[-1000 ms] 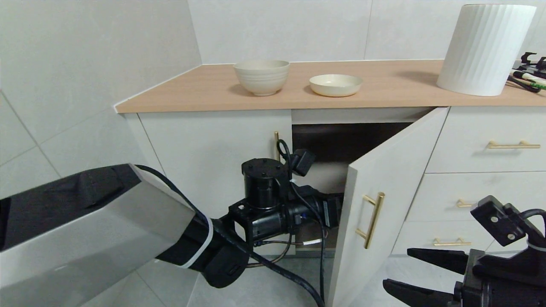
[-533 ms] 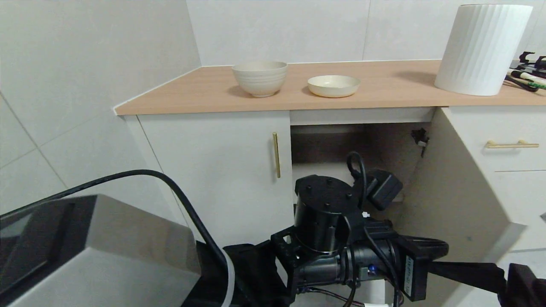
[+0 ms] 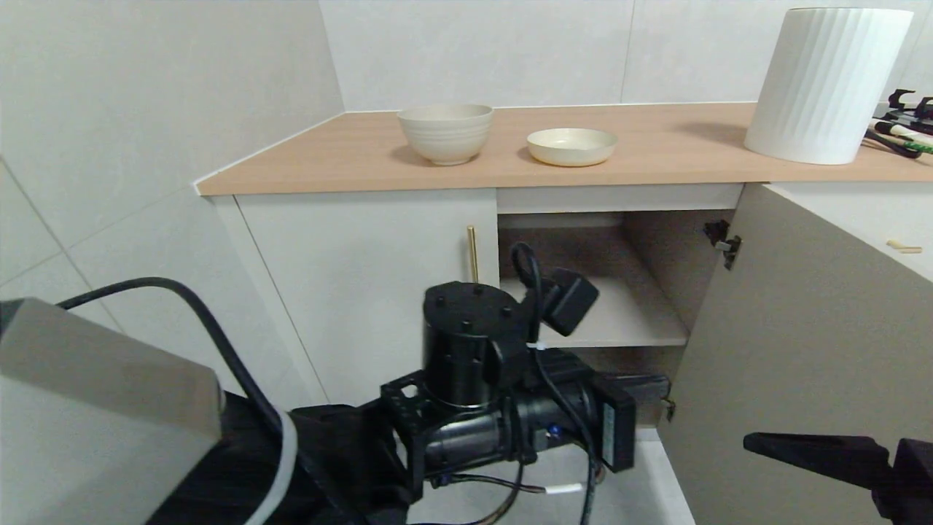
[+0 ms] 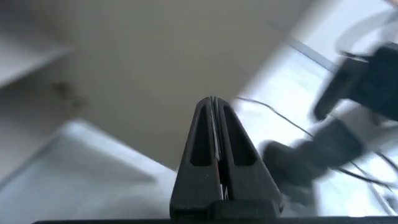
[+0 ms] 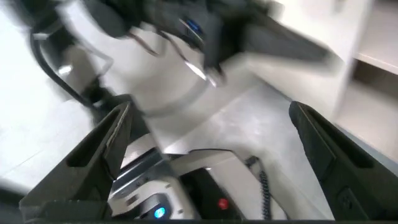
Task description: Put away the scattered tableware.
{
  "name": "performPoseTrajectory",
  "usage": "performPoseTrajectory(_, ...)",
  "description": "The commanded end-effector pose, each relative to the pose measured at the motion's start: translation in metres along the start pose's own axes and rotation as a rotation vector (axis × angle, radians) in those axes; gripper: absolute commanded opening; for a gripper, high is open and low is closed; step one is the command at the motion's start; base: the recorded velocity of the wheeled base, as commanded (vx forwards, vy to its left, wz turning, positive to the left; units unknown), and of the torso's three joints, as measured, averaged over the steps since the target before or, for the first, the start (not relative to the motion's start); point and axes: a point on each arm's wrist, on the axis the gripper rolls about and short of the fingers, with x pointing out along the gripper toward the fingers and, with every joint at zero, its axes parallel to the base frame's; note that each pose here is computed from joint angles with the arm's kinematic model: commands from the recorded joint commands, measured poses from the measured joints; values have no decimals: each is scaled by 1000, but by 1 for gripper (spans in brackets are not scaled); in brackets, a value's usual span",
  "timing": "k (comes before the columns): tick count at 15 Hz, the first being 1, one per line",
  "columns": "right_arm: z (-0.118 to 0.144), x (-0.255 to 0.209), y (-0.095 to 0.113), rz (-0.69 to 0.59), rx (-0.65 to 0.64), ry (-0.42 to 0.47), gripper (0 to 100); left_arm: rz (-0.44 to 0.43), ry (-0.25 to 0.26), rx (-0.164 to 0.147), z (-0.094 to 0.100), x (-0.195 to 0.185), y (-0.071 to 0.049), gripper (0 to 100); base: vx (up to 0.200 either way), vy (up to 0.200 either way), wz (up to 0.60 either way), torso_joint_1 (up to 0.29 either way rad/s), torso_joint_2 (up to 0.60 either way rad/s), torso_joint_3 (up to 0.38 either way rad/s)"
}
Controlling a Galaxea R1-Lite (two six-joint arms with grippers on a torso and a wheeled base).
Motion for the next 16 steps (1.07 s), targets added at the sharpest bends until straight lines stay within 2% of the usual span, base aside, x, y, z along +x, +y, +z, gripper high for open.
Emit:
performPoseTrajectory(1,6,23,-14,-104,45,34,100,142,-94,-1,26,-60,22,0,0,0,0,0,0,0)
performPoseTrajectory(2,15,31,-20,-134,71,23,100,198,-121,20,33,-84,29,0,0,0,0,0,0,0)
performPoseTrajectory(4,31,50,-30,-168,87,19,100,326,-169,102,41,-132,43,0,0,0,0,0,0,0)
performPoseTrajectory(5,39,59,-35,-189,86,10,100,375,-175,123,41,-149,45,0,0,0,0,0,0,0)
performPoseTrajectory(6,42,61,-35,-188,85,7,100,390,-179,128,42,-157,44,0,0,0,0,0,0,0)
performPoseTrajectory(9,61,70,-34,-173,68,-40,100,499,-211,111,50,-196,42,0,0,0,0,0,0,0)
performPoseTrajectory(11,76,81,-37,-186,74,-11,100,535,-239,115,57,-209,39,0,0,0,0,0,0,0)
performPoseTrajectory(14,86,117,-53,-203,88,30,100,541,-262,127,62,-214,37,0,0,0,0,0,0,0)
performPoseTrajectory(16,85,142,-68,-242,98,51,100,567,-262,119,64,-218,41,0,0,0,0,0,0,0)
